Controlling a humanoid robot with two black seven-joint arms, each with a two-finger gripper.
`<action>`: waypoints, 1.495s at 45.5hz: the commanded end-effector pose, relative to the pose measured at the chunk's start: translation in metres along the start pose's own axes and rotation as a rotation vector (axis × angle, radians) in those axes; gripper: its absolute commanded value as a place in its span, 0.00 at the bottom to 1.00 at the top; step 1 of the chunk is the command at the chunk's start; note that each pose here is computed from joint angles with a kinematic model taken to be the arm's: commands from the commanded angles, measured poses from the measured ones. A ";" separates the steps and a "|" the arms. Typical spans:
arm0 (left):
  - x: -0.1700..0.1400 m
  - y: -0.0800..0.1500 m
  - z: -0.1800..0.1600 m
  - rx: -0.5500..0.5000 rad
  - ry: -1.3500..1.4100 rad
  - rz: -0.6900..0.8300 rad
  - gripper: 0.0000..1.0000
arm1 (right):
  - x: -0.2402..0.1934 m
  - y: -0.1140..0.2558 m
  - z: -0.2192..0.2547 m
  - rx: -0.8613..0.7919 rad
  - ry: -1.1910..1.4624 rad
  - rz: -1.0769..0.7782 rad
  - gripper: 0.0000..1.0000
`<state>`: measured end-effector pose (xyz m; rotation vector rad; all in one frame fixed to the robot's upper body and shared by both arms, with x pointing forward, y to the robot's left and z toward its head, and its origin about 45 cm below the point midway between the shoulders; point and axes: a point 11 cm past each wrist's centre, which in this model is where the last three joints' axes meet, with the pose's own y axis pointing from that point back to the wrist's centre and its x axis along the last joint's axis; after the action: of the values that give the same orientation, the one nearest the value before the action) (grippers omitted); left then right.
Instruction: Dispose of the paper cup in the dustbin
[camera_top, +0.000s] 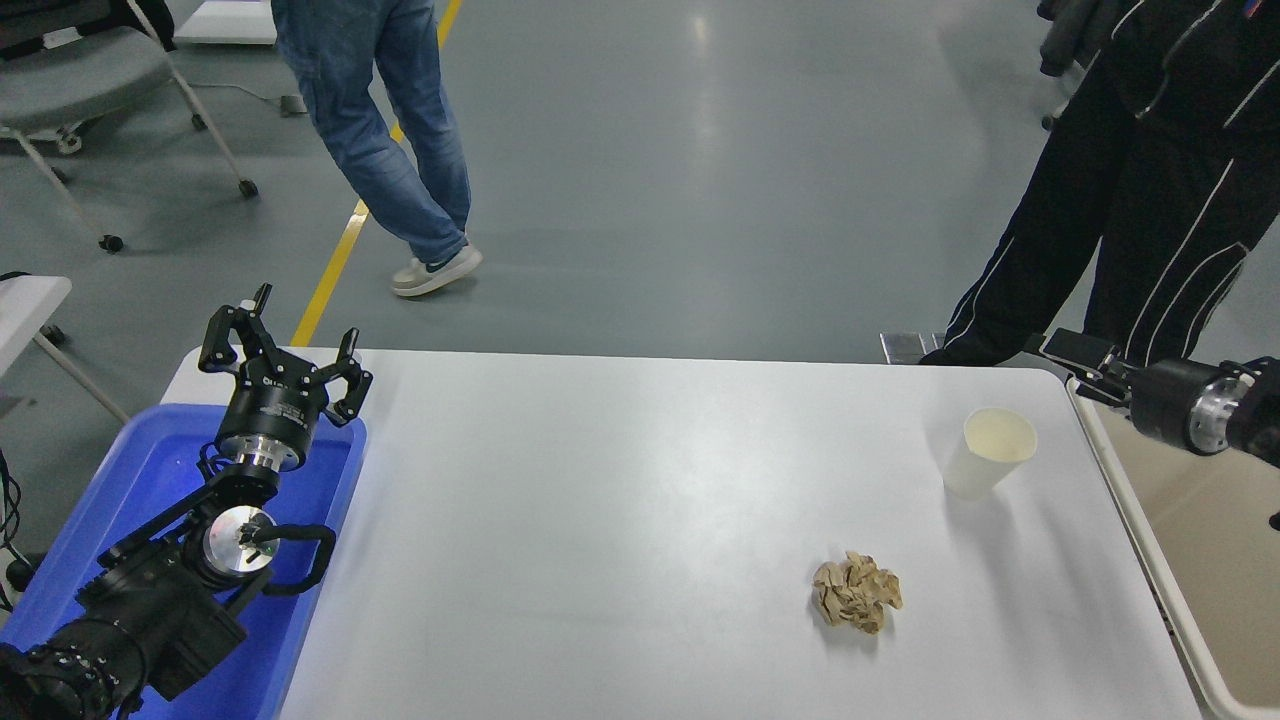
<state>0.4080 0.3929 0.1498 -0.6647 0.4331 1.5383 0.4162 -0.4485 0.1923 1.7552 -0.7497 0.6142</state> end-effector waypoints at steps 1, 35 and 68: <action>0.000 0.000 0.000 0.000 0.000 0.000 1.00 | -0.006 -0.005 -0.001 -0.063 0.279 -0.166 0.99; 0.000 0.000 0.000 0.000 0.000 0.000 1.00 | -0.019 -0.030 -0.022 0.005 -0.020 -0.032 0.99; 0.000 0.000 0.000 0.000 0.000 0.000 1.00 | -0.038 -0.055 -0.028 -0.033 0.133 -0.062 0.99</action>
<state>0.4080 0.3929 0.1499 -0.6649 0.4330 1.5383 0.4312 -0.4010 0.1403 1.6954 -0.6100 0.6619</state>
